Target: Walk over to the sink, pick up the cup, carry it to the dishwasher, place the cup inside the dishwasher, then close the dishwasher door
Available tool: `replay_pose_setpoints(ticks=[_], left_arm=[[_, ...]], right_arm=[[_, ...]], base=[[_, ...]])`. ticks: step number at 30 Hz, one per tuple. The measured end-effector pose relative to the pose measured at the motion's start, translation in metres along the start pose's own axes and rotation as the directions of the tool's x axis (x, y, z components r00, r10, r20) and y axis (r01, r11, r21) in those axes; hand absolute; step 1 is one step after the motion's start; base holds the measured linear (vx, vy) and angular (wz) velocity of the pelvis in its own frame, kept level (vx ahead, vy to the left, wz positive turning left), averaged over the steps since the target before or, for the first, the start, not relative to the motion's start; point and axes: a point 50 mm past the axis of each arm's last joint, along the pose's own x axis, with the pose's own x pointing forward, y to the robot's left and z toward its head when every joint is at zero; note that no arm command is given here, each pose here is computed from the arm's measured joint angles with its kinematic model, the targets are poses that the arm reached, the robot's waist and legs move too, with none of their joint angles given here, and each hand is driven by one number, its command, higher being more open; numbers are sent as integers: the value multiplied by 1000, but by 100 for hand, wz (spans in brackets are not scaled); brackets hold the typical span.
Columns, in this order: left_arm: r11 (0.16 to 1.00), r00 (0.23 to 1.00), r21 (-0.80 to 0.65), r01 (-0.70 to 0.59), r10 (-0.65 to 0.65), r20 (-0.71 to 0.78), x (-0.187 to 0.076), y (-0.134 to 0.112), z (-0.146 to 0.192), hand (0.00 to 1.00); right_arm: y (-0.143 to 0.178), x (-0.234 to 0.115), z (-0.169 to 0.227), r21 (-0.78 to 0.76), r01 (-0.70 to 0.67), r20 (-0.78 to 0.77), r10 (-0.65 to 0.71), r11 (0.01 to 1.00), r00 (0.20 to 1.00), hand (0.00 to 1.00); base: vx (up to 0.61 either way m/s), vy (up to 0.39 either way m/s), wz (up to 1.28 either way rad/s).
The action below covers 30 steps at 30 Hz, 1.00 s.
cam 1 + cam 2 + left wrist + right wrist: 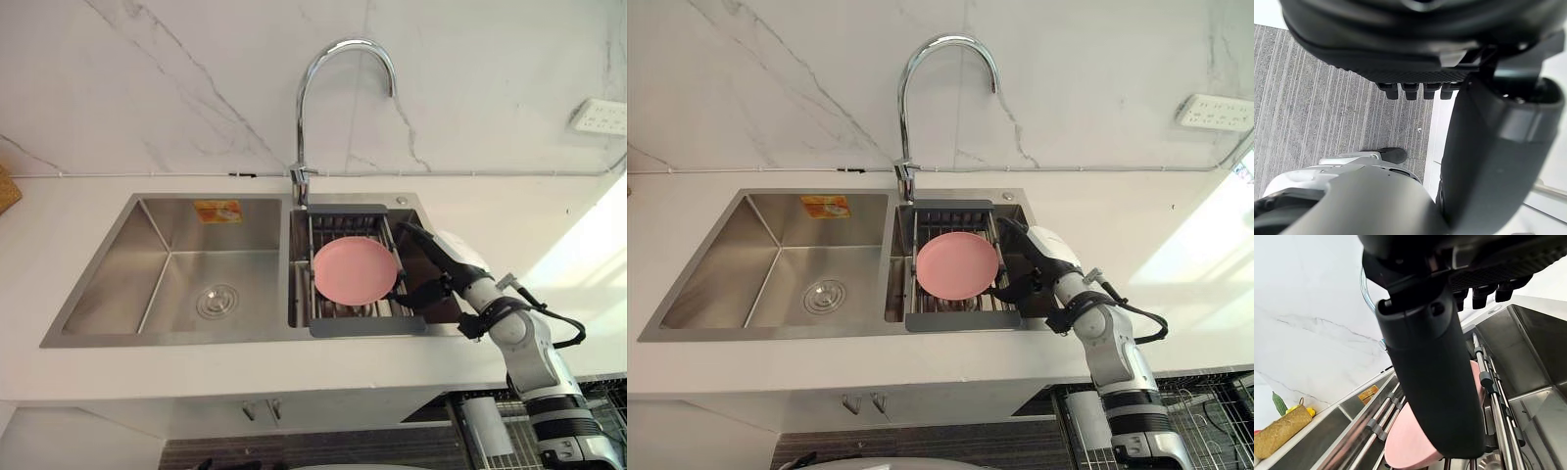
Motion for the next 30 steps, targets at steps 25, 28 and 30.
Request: replay_pose_setpoints(ticks=[25, 28, 30], left_arm=[[1000, 999, 20, 14, -15, 41, -1, 1, 6, 100], [1000, 999, 22, 21, -22, 46, -2, 0, 7, 100], [999, 998, 26, 24, -25, 51, -2, 0, 8, 100]], right_arm=[[12, 25, 15, -258, -128, 83, 154, 958, 985, 100], [16, 28, 14, -266, -154, 73, 179, 951, 981, 100], [16, 29, 11, -265, -161, 64, 184, 951, 981, 100]], base=[[-2, 0, 3], [4, 3, 5], [3, 2, 8]])
